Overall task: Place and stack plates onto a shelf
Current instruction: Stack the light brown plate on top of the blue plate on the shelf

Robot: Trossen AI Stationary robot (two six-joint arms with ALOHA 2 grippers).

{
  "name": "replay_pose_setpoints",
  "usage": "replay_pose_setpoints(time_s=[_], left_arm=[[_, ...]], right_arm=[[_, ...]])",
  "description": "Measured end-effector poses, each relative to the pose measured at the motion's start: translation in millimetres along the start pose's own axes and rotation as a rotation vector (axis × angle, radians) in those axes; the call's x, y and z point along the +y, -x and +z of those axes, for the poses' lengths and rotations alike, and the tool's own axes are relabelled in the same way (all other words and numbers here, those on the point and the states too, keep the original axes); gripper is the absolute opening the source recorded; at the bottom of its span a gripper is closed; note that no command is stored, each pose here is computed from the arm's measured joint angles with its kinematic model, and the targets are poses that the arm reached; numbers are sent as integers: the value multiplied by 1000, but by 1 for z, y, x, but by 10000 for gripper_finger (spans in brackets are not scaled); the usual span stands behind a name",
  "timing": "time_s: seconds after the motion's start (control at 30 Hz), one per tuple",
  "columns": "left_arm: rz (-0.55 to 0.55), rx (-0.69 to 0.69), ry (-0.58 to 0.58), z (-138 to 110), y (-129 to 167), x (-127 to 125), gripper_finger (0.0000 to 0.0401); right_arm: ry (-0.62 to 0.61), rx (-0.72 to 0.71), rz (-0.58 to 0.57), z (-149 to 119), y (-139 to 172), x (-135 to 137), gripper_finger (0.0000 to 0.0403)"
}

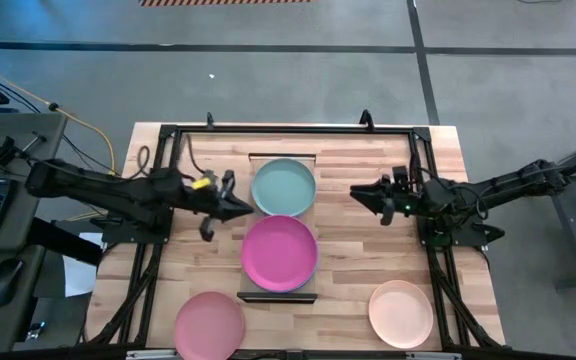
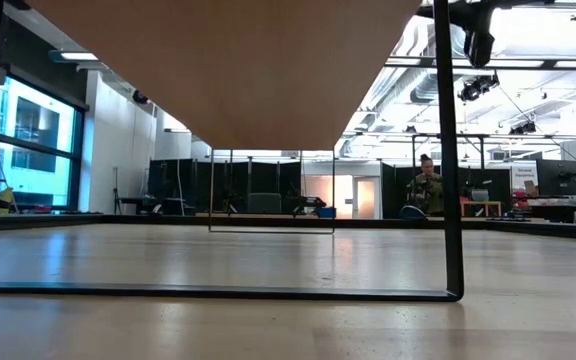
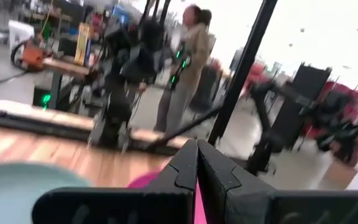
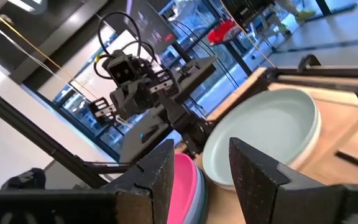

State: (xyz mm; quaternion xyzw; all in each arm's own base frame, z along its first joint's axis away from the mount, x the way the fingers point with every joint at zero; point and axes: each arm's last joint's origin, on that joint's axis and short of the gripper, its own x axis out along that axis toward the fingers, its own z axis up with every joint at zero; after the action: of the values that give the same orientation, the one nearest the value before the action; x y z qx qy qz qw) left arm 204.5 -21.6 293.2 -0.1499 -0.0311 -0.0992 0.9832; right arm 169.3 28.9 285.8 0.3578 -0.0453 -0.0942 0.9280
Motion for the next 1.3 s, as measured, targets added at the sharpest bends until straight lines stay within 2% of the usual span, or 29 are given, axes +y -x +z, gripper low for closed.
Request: replay_pose_setpoints(time_s=[0.23, 0.4, 0.5, 0.57, 0.67, 0.77, 0.9, 1.07, 1.17, 1.3], left_arm=[[49, -119, 57, 19, 16, -5, 0], [72, -141, 58, 21, 19, -5, 0], [98, -152, 60, 22, 19, -4, 0], [117, -158, 61, 22, 19, -4, 0], [135, -165, 62, 22, 19, -3, 0], [138, -166, 62, 22, 19, -3, 0], [138, -166, 62, 22, 19, -3, 0], [139, -167, 62, 22, 19, -3, 0], [139, -167, 62, 22, 19, -3, 0], [139, -167, 62, 22, 19, -3, 0]], right_arm=[[94, -35, 55, 4, 0, 5, 135], [96, -50, 125, 8, 1, 9, 135], [136, 6, 160, 12, 1, 15, 135], [174, 106, 156, 16, 1, 22, 135], [203, 332, 90, 18, 2, 27, 135], [172, 580, 6, 10, 3, 25, 135], [121, 872, -60, -21, 3, 20, 135], [116, 1160, -121, -76, 13, 10, 135], [156, 1269, -167, -102, 24, 2, 135], [189, 1311, -210, -121, 34, -4, 135]])
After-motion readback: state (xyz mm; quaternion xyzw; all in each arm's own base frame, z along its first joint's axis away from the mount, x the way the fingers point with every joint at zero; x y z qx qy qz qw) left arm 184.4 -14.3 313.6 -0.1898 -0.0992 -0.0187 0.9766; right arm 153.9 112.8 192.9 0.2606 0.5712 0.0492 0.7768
